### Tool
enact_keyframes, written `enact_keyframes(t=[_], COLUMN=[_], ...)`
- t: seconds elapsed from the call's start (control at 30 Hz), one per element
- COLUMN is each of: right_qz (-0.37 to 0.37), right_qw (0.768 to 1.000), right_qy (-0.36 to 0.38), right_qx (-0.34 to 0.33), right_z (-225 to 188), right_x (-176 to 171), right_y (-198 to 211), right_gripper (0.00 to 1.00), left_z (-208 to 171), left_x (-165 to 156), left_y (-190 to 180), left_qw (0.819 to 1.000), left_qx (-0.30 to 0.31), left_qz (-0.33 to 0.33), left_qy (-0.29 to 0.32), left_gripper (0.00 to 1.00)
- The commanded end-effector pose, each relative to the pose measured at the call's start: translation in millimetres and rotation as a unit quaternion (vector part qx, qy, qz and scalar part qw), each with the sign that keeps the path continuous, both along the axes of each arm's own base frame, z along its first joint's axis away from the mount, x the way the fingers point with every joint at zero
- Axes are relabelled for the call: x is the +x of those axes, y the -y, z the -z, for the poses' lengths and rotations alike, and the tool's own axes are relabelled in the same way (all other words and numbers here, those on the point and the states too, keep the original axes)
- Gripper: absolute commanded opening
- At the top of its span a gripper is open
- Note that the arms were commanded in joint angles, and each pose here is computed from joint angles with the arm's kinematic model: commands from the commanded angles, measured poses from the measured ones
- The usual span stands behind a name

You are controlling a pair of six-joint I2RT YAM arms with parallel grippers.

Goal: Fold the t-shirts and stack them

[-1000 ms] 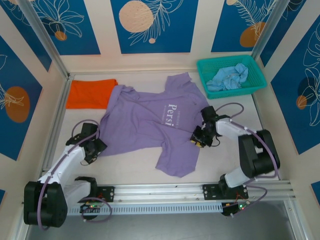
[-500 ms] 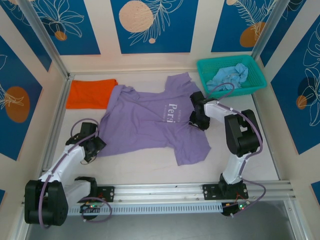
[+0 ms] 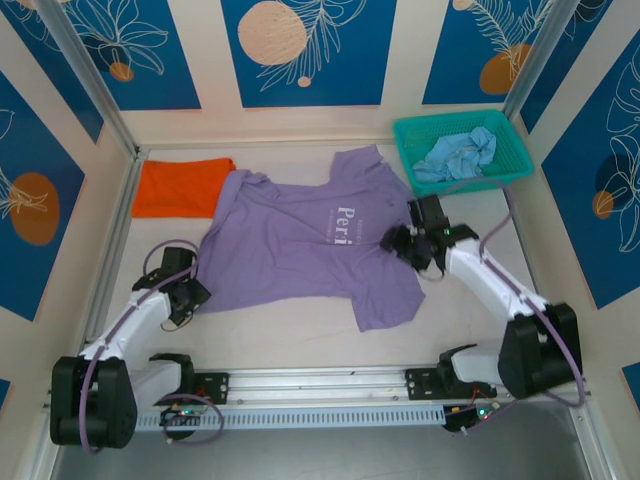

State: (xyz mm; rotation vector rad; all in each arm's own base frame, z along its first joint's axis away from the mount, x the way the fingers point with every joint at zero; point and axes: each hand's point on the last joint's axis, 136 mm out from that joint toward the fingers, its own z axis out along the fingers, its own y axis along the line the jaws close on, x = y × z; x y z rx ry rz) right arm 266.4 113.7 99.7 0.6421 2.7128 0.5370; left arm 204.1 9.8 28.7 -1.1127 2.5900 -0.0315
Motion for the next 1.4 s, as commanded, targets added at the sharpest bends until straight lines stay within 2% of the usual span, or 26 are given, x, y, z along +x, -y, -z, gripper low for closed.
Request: enact_keyframes(t=[0.0, 0.13, 0.23, 0.4, 0.53, 0.67, 0.77, 0.83, 1.03, 1.17, 1.27, 1.37], right_qz=[-0.048, -0.075, -0.024, 0.017, 0.091, 0.168, 0.206, 0.205, 0.173, 0.142, 0.103, 0.059], right_qw=[0.984, 0.984, 0.984, 0.986, 0.979, 0.976, 0.971, 0.971, 0.972, 0.975, 0.98, 0.979], right_qy=[-0.143, -0.159, -0.178, -0.165, -0.175, -0.138, -0.122, -0.121, -0.155, -0.141, -0.108, -0.093], right_qx=[0.091, 0.033, -0.018, 0.003, -0.042, -0.007, -0.022, -0.022, -0.038, -0.093, -0.131, -0.173], right_z=[29.8, 39.5, 50.9, 60.7, 66.9, 64.7, 62.4, 66.5, 79.3, 70.3, 45.2, 24.1], right_x=[-94.6, -124.3, -126.9, -123.2, -126.5, -116.8, -115.2, -111.3, -94.6, -77.2, -58.0, -34.5], right_y=[-34.2, -40.6, -18.9, -16.8, 16.4, 41.3, 61.0, 63.8, 55.4, 51.0, 34.3, 11.7], right_gripper=[0.61, 0.61, 0.6, 0.58, 0.57, 0.56, 0.55, 0.5, 0.26, 0.07, 0.03, 0.04], left_z=[1.7, 4.1, 6.1, 10.9, 12.9, 15.4, 16.6, 16.2, 15.3, 14.2, 13.4, 13.0], left_x=[4.7, 8.0, 10.6, 11.8, 15.1, 15.9, 17.3, 18.5, 18.9, 18.2, 17.9, 17.6], left_y=[-1.0, -1.0, -0.6, -1.6, 2.7, 3.4, 4.6, 5.4, 7.1, 6.2, 6.5, 7.1], left_qw=[1.0, 1.0, 1.0, 1.0, 1.0, 1.0, 0.999, 0.999, 0.999, 0.999, 0.999, 0.999], left_qx=[-0.005, -0.005, -0.007, -0.003, -0.014, -0.014, -0.018, -0.019, -0.023, -0.021, -0.022, -0.023], left_qz=[-0.004, -0.008, -0.008, -0.007, 0.001, 0.005, 0.007, 0.009, 0.013, 0.012, 0.012, 0.013], left_qy=[0.006, 0.014, 0.015, 0.014, 0.017, 0.022, 0.026, 0.028, 0.036, 0.039, 0.043, 0.044], left_gripper=[0.58, 0.55, 0.54, 0.51, 0.45, 0.37, 0.3, 0.29, 0.28, 0.28, 0.29, 0.29])
